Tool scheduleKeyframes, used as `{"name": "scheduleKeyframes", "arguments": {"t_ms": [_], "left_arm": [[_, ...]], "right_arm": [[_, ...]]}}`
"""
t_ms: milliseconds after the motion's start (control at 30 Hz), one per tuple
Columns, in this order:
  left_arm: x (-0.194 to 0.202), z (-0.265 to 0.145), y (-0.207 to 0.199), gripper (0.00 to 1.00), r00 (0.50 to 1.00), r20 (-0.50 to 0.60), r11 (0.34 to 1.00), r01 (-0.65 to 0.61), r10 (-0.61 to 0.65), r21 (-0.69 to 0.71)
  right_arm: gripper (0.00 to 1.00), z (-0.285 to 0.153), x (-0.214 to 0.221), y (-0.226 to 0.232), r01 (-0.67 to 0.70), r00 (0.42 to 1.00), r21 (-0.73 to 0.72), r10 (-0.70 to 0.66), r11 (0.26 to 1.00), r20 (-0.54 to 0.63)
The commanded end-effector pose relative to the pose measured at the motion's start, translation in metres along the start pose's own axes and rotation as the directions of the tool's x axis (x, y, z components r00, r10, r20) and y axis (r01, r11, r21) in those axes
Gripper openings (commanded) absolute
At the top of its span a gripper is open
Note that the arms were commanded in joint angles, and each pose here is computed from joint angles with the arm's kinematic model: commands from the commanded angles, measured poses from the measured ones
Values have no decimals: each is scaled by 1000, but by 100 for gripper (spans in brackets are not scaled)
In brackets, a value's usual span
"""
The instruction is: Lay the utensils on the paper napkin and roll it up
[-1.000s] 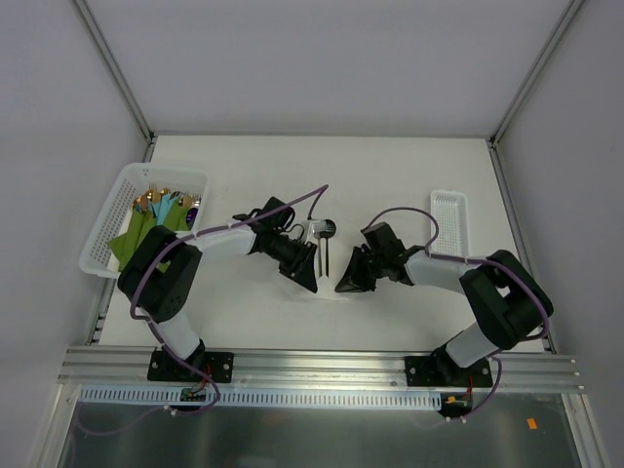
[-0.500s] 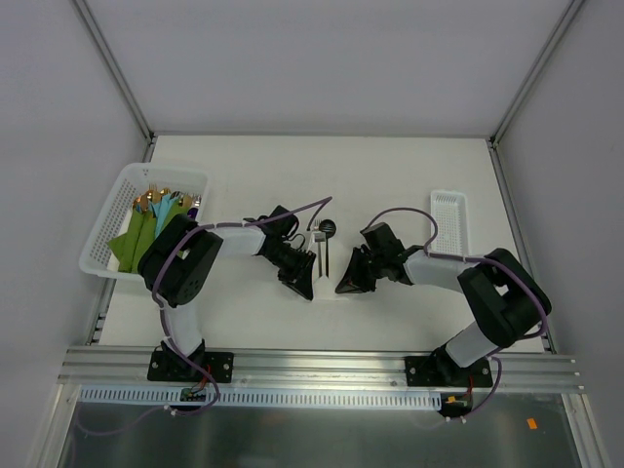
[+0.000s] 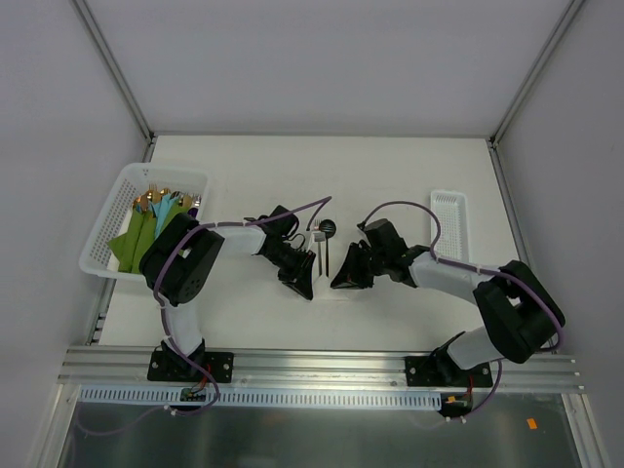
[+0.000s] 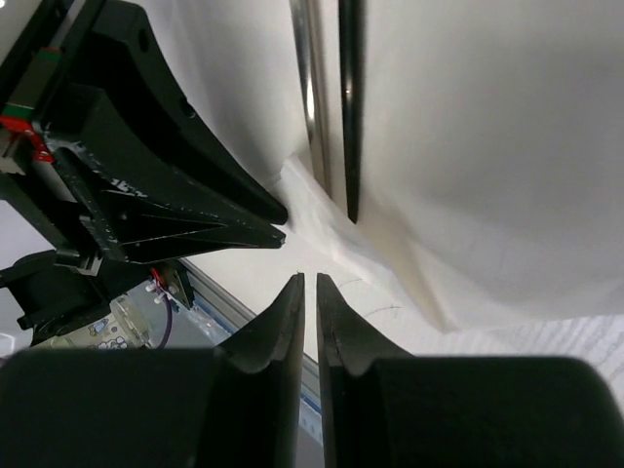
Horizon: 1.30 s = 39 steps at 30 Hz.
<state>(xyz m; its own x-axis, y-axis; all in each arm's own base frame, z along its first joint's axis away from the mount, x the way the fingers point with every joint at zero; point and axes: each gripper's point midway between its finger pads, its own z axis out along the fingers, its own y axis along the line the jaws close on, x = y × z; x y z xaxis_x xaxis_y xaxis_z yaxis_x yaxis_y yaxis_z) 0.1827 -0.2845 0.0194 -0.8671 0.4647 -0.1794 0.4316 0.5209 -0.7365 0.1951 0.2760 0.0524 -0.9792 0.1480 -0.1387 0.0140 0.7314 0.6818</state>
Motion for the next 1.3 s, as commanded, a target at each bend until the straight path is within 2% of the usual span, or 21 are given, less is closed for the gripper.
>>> {"name": "scheduleKeyframes", "arguments": {"t_ms": [0, 333, 500, 667, 700, 800, 933, 1267], "left_arm": [[-4, 6, 15, 18, 1000, 1, 998, -20, 20, -68], [-6, 5, 15, 19, 999, 2, 997, -34, 34, -66], [-14, -6, 3, 22, 995, 39, 994, -90, 92, -69], [-30, -45, -10, 34, 975, 135, 976, -157, 178, -153], [-38, -64, -12, 36, 963, 189, 971, -158, 192, -180], [-50, -106, 2, 44, 942, 287, 960, -95, 172, -263], [-47, -128, 33, 47, 948, 272, 928, -54, 163, -370], [-25, -106, 79, 48, 986, 168, 902, 64, 10, -427]], "right_arm": [[13, 1, -7, 21, 28, 1000, -68, -27, 997, 8], [12, 24, 1, 0, 8, 999, -7, -8, 1000, -46], [12, 28, 5, -10, 2, 999, 20, -1, 1000, -51], [12, 28, 6, -14, -1, 999, 32, 2, 1000, -53], [12, 28, 6, -15, -3, 998, 33, 5, 999, -55], [12, 29, 6, -14, 1, 998, 31, 0, 1000, -58], [12, 31, 5, -14, -1, 998, 32, 3, 999, -59], [12, 31, 8, -16, -7, 998, 40, 9, 999, -65]]}}
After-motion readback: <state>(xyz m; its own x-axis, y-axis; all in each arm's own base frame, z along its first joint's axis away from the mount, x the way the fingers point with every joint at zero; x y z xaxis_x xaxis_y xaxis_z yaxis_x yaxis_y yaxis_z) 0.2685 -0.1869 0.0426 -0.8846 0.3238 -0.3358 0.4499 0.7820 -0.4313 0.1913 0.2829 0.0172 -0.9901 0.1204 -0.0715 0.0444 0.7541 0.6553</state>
